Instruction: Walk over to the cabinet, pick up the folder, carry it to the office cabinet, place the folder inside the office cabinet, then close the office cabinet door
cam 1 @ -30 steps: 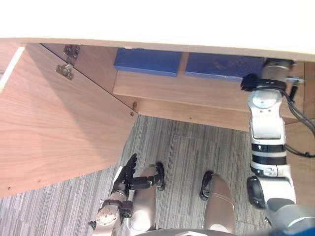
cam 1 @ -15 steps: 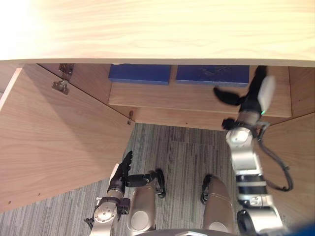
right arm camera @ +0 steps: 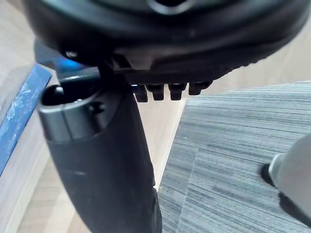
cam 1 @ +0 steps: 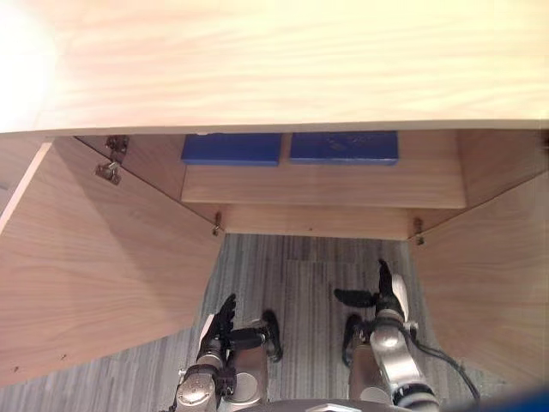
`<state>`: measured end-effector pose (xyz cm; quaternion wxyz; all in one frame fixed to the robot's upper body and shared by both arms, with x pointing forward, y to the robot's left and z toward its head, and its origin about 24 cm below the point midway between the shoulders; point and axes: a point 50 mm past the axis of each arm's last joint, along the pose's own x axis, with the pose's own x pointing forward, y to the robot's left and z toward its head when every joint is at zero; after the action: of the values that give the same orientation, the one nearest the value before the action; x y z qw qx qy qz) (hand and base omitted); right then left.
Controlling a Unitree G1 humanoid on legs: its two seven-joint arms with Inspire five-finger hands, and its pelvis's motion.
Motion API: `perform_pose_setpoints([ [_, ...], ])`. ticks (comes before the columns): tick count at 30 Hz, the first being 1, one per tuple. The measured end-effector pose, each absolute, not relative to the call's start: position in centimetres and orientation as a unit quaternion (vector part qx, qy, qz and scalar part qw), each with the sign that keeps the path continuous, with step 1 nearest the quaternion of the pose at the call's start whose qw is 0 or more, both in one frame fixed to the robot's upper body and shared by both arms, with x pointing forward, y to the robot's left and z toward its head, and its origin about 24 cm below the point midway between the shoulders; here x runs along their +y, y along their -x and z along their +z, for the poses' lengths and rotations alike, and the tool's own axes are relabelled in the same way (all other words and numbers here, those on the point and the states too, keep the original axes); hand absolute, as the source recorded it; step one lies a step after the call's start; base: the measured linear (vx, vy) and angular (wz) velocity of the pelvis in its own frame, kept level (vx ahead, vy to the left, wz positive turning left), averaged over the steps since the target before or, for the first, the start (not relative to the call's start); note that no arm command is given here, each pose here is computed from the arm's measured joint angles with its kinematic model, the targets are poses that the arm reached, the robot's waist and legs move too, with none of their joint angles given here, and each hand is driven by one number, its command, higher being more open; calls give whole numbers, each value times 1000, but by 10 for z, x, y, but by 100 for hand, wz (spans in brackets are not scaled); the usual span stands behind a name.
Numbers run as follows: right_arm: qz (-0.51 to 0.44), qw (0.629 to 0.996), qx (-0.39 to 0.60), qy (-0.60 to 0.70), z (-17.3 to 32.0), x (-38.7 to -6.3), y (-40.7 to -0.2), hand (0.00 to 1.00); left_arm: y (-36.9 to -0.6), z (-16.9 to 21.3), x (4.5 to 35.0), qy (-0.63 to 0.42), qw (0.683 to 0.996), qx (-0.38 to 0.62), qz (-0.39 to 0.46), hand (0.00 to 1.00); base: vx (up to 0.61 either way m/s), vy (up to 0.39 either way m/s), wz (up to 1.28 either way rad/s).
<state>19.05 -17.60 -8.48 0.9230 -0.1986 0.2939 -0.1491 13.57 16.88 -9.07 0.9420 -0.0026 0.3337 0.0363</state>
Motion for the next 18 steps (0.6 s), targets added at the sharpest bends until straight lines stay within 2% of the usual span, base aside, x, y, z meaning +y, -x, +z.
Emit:
perform_pose_setpoints([
  [4, -149, 912, 369, 99, -111, -176, -149, 100, -130, -98, 176, 7, 934, 350, 68, 100, 12, -45, -44],
  [7, -159, 907, 388, 31, -119, -180, -141, 100, -132, -105, 176, 25, 928, 363, 83, 100, -24, -6, -98],
  [10, -194, 899, 392, -12, -121, -190, -137, 100, -130, -113, 162, 50, 921, 377, 81, 100, -87, 91, -87],
  [18, -255, 876, 402, -75, -127, -193, -127, 100, -129, -132, 161, 31, 901, 424, 81, 100, -19, 73, -94],
])
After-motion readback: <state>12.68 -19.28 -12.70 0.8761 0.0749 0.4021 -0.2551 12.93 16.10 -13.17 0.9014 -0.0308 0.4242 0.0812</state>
